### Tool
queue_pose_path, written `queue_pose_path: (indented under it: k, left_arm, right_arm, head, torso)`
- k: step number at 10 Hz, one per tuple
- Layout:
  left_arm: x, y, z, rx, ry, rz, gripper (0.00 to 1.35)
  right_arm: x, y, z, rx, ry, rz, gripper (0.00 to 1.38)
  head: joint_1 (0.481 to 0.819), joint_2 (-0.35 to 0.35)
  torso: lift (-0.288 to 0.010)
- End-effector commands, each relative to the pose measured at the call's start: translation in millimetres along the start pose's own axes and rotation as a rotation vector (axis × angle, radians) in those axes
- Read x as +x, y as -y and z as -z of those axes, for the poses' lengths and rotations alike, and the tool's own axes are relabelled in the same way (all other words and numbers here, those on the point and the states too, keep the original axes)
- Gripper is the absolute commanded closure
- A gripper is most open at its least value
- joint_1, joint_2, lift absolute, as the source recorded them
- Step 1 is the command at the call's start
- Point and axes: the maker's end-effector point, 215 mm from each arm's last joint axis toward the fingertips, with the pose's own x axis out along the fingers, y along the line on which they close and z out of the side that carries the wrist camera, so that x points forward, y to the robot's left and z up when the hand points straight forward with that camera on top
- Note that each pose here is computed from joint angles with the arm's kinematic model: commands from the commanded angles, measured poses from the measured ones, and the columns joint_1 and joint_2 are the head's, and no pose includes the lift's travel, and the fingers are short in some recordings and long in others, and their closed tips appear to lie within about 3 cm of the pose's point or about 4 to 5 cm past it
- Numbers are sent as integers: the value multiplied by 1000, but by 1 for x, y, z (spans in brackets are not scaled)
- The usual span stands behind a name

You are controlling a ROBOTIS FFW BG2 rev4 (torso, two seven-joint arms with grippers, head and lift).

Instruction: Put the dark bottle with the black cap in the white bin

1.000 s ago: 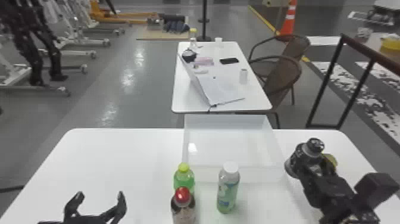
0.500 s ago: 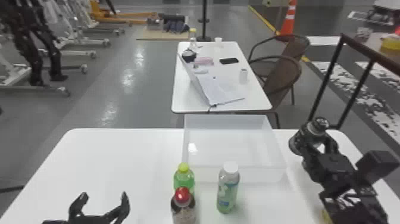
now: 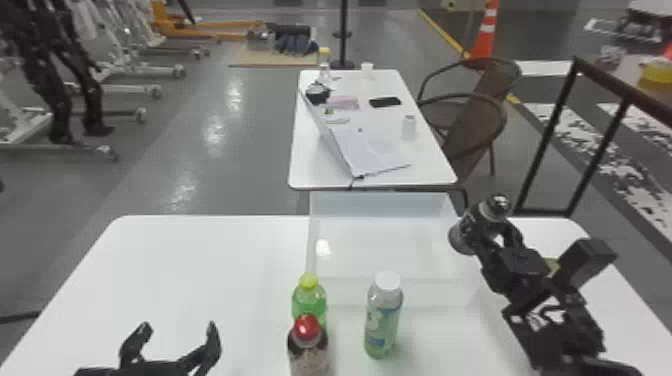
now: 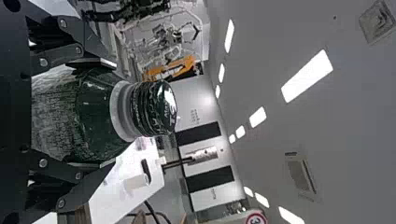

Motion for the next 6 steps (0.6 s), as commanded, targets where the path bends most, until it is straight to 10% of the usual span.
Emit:
queue_pose_path:
  k: [1, 4, 6]
  left_arm:
    - [0, 2, 3, -4, -5, 2, 167]
    - [1, 3, 4, -8, -6, 4, 167]
    - [1, 2, 4, -9, -6, 3, 167]
  right_arm:
    - [7, -9, 15, 36, -46, -21, 731]
    - [7, -16, 36, 83, -102, -40, 717]
    - [8, -19, 36, 82, -102, -47, 401]
  head:
    - [549, 0]
    - [549, 0]
    - [549, 0]
  torso:
    - [-100]
    - [-100]
    - [-100]
